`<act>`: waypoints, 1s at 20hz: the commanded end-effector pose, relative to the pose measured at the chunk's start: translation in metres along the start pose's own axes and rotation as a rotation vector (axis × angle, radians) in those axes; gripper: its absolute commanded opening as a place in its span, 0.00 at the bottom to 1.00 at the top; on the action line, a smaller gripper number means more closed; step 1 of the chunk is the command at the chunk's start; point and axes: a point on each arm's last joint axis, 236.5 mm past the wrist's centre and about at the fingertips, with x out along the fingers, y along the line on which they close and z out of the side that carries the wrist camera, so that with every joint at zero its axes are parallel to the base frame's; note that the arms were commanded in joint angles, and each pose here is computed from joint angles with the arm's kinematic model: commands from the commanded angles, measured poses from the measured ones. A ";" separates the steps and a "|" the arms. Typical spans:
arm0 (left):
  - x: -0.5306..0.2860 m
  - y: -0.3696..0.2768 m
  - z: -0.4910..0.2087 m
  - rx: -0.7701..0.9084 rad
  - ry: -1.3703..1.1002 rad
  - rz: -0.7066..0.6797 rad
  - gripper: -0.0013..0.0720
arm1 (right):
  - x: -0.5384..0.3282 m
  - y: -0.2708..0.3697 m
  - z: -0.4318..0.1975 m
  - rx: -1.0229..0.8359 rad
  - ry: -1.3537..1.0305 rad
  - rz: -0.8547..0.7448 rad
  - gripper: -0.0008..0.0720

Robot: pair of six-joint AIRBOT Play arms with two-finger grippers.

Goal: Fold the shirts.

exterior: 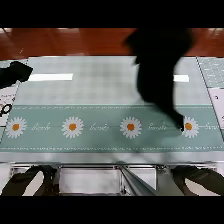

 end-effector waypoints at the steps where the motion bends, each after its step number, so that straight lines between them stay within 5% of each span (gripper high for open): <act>1: -0.004 0.013 0.007 -0.056 -0.025 0.032 0.71 | 0.105 0.050 -0.084 -0.030 0.263 0.082 0.04; 8: -0.007 0.023 -0.006 -0.089 0.028 0.054 0.71 | 0.276 0.115 -0.279 0.232 0.648 0.239 0.05; 10: -0.005 0.023 -0.008 -0.090 0.036 0.054 0.71 | 0.291 0.119 -0.294 0.338 0.670 0.280 0.54; 12: -0.001 0.026 -0.017 -0.095 0.058 0.058 0.71 | 0.285 0.085 -0.277 0.368 0.658 0.245 0.59; 15: 0.006 0.029 -0.067 -0.059 0.220 0.056 0.71 | 0.225 -0.023 -0.220 0.381 0.627 0.087 0.58; 20: 0.009 0.003 -0.205 -0.078 0.694 -0.094 0.71 | 0.030 -0.204 -0.197 0.305 0.710 -0.524 0.57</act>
